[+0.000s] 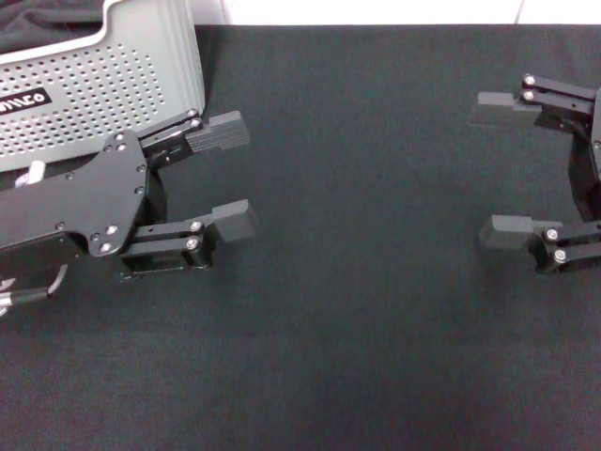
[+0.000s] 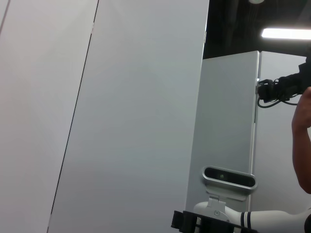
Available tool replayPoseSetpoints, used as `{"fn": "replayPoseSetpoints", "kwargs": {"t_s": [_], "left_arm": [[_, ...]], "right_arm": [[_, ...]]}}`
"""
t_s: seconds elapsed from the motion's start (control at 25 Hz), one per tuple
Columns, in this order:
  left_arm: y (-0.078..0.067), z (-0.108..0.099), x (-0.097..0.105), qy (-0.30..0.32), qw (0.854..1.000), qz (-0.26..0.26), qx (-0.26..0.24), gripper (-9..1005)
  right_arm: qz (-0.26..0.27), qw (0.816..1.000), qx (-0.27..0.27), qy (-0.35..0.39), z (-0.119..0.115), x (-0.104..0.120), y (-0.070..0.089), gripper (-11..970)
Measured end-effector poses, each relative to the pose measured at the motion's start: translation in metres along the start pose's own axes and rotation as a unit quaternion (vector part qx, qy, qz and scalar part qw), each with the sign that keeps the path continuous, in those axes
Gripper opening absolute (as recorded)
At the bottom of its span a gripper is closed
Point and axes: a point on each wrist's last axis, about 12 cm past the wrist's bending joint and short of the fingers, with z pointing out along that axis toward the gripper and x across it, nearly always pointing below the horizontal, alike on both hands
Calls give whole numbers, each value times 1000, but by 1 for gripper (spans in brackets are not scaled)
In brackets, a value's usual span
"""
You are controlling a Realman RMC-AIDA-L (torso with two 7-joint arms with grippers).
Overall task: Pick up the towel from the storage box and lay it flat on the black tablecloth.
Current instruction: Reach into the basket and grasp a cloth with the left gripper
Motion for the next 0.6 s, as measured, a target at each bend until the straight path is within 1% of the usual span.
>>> {"fn": "replayPoseSetpoints", "kwargs": {"t_s": [0.44, 0.52, 0.6], "left_arm": [[0, -1, 1, -1, 1000, 1, -4, 861], [1, -4, 3, -5, 1000, 5, -20, 861], [6, -11, 4, -17, 998, 13, -63, 861]], "right_arm": [[4, 1000, 2, -2, -1, 2, 1, 868], [4, 1000, 3, -2, -1, 2, 1, 868], [4, 1000, 5, -3, -1, 2, 1, 868]]}}
